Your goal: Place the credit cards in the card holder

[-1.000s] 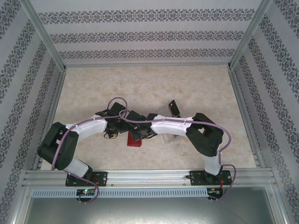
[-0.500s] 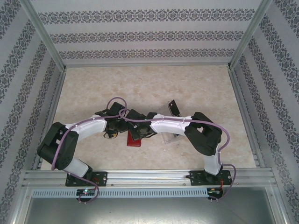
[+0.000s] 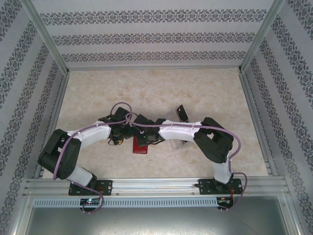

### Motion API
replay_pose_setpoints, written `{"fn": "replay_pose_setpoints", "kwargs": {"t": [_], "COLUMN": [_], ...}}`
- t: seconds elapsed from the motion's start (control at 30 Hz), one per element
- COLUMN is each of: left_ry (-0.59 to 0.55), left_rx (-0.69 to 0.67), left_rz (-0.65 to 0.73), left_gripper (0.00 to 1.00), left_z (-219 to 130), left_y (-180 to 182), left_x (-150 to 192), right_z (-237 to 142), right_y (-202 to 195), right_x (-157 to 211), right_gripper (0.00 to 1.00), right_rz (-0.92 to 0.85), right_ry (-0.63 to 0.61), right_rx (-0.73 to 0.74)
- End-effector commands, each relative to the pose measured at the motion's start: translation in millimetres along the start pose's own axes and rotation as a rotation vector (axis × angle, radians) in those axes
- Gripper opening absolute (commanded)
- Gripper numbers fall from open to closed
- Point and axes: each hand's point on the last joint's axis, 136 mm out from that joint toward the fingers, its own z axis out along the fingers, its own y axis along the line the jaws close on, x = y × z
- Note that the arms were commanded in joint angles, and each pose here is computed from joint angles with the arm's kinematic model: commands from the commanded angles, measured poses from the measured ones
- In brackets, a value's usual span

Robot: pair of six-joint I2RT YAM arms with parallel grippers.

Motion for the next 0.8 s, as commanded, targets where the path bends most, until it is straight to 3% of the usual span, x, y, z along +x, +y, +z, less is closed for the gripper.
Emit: {"fn": "replay_pose_setpoints", "kwargs": {"t": [0.0,0.23,0.77], "left_ry": [0.011,-0.017,0.085], "left_rx": [0.003,-0.017,-0.006], "left_rz": [0.035,0.021,0.108], "left_gripper": [1.00,1.00,1.00], "left_z": [1,-14,-2], "left_y": [6,16,30], "left_x": [-1,-13,16], "right_z": [51,38,-12], "right_y": [-93,-94,-56], "right_x": [100,99,46], "right_gripper": [0.00,0.00,0.00], "right_rz": [0.041,0.043,-0.015], "right_ry": [0.307,0.287,0.150], "right_rx": [0.300,0.308,0.234]}}
